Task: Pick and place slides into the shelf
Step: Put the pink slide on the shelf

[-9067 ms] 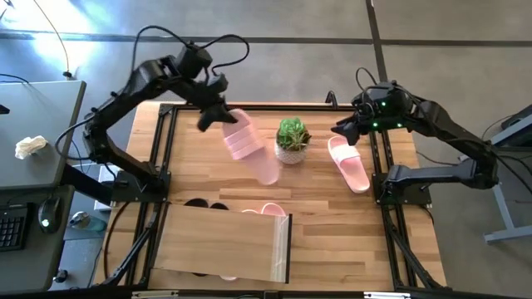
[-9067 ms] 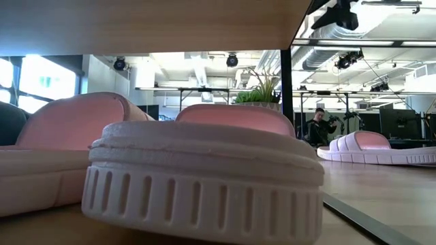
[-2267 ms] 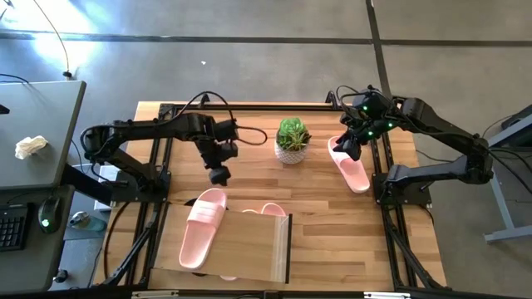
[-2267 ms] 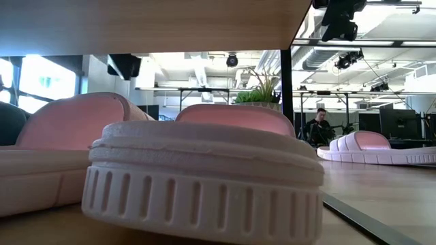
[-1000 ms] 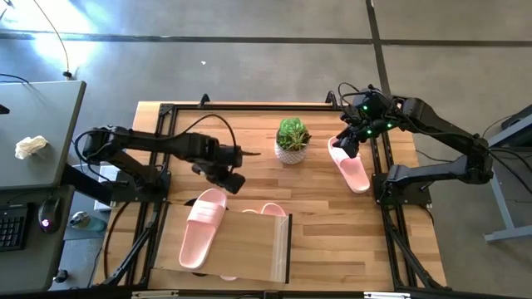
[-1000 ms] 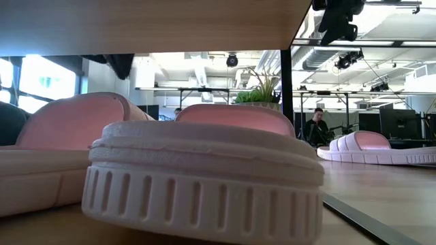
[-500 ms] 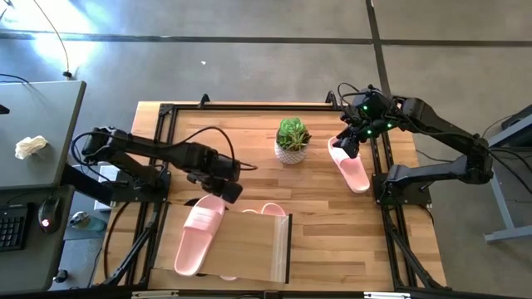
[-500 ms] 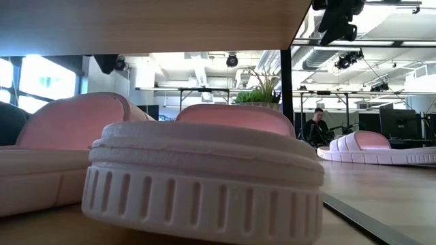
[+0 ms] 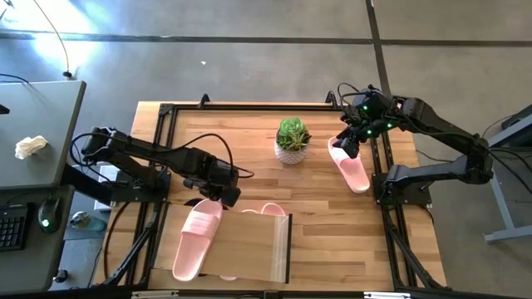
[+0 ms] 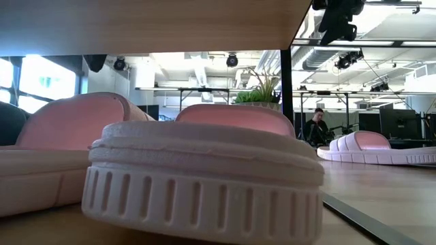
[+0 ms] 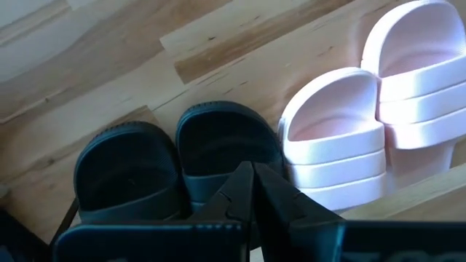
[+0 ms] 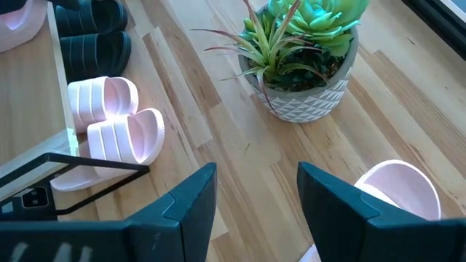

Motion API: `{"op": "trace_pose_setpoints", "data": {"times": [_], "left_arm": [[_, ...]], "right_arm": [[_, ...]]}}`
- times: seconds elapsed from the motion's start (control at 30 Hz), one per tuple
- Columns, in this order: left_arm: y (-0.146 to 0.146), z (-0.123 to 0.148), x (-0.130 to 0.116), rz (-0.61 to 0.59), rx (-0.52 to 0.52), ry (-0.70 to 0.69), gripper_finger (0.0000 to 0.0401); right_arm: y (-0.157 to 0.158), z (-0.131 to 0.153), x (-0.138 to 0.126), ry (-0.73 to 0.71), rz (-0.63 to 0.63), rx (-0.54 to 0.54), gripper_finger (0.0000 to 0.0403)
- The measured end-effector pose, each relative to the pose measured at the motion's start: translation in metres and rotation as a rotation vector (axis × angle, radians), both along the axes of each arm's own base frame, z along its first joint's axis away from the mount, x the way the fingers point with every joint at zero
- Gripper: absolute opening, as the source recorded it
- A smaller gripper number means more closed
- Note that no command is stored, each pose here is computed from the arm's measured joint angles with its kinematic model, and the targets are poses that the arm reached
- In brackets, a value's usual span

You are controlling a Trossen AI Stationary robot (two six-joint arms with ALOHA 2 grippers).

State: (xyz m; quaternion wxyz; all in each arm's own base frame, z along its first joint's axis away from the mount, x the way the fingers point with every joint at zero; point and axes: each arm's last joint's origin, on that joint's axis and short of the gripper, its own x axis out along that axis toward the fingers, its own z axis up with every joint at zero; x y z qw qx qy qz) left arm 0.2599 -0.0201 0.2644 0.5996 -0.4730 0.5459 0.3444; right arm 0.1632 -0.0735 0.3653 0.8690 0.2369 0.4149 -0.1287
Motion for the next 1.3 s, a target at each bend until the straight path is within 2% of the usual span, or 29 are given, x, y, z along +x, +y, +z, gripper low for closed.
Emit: {"op": "trace_pose_setpoints", "data": {"times": [0.3, 0.47, 0.63, 0.93, 1.07, 1.17, 1.3], "left_arm": [[-0.002, 0.0, 0.0, 0.014, 0.005, 0.001, 0.0], [0.002, 0.0, 0.0, -0.058, 0.047, -0.01, 0.0], [0.015, 0.0, 0.002, -0.123, 0.072, -0.031, 0.0001], [0.055, 0.003, 0.012, -0.214, 0.149, -0.165, 0.0001], [0.071, 0.007, 0.019, -0.27, 0.164, -0.286, 0.0001], [0.081, 0.012, 0.026, -0.334, 0.15, -0.422, 0.0001], [0.092, 0.021, 0.035, -0.433, 0.133, -0.618, 0.0001]], "right_arm": [[0.0, 0.0, 0.0, -0.001, 0.01, -0.004, 0.0181], [0.002, 0.0, 0.0, -0.003, 0.115, -0.04, 0.0181], [0.004, -0.005, -0.007, 0.081, 0.205, -0.083, 0.0181], [0.006, -0.014, -0.022, 0.325, 0.063, -0.101, 0.0181], [0.006, -0.037, -0.021, 0.385, 0.029, -0.15, 0.0181], [0.007, -0.07, -0.017, 0.43, -0.007, -0.183, 0.0181], [0.006, -0.11, -0.016, 0.526, -0.103, -0.292, 0.0181]]}}
